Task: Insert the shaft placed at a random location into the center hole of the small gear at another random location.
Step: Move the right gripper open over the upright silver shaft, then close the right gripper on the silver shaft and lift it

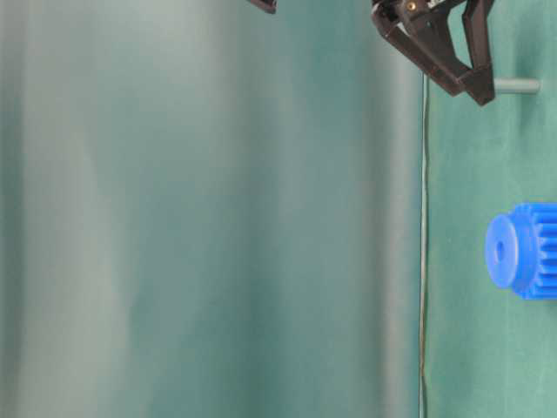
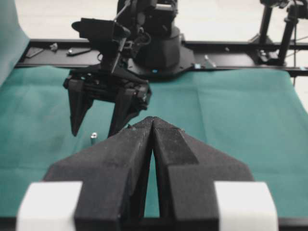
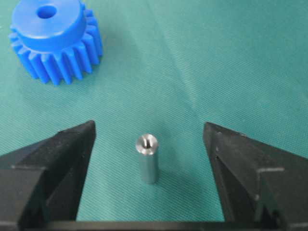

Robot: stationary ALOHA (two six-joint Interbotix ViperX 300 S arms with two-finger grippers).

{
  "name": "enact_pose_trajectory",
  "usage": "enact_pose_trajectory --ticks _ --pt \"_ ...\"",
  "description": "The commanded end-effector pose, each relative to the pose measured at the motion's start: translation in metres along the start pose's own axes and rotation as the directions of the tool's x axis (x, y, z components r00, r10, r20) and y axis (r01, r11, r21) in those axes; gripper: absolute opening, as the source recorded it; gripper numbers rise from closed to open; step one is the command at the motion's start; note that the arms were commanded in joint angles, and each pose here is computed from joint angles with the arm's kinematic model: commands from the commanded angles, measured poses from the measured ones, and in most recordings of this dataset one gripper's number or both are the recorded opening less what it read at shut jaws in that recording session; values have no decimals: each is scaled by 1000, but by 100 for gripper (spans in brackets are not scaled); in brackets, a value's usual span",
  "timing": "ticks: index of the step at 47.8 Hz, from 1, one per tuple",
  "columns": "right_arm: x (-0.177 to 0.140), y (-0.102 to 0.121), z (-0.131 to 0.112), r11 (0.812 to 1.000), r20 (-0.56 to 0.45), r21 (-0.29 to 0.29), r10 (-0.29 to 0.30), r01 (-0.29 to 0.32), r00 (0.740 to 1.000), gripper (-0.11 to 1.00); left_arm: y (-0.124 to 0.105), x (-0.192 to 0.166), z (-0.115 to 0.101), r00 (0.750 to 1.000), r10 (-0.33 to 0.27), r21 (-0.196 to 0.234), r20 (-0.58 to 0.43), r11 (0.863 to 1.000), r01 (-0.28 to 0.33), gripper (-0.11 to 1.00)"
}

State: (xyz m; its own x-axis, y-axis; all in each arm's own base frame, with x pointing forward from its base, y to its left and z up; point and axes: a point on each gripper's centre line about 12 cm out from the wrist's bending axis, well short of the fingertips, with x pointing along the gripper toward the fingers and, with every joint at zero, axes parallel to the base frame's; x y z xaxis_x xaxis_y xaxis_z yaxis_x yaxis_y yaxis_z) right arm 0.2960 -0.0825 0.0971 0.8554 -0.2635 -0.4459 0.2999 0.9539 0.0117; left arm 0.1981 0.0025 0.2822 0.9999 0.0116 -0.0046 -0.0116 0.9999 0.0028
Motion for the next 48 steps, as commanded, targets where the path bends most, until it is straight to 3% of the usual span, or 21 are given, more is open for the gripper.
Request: enact_pose_trajectory --ticks 1,11,20,23,37,48 --pt "3 -1 9 1000 34 6 -4 4 999 86 1 2 7 1000 4 5 15 1000 -4 0" --pt "6 -1 8 1000 28 8 -6 5 1000 77 1 2 7 1000 6 8 15 1000 -6 0" --pt "5 -1 7 1000 18 3 -3 3 1000 26 1 2 6 1000 7 8 9 1000 -7 0" --pt "5 -1 6 1000 15 2 -2 2 1000 13 2 2 7 1000 9 8 12 1000 -9 0" --pt "4 0 9 1000 26 3 1 -1 1000 13 3 2 7 1000 13 8 12 1000 -13 0" --pt "-7 0 32 1000 74 11 2 -3 997 13 3 1 7 1000 13 8 9 1000 -13 0"
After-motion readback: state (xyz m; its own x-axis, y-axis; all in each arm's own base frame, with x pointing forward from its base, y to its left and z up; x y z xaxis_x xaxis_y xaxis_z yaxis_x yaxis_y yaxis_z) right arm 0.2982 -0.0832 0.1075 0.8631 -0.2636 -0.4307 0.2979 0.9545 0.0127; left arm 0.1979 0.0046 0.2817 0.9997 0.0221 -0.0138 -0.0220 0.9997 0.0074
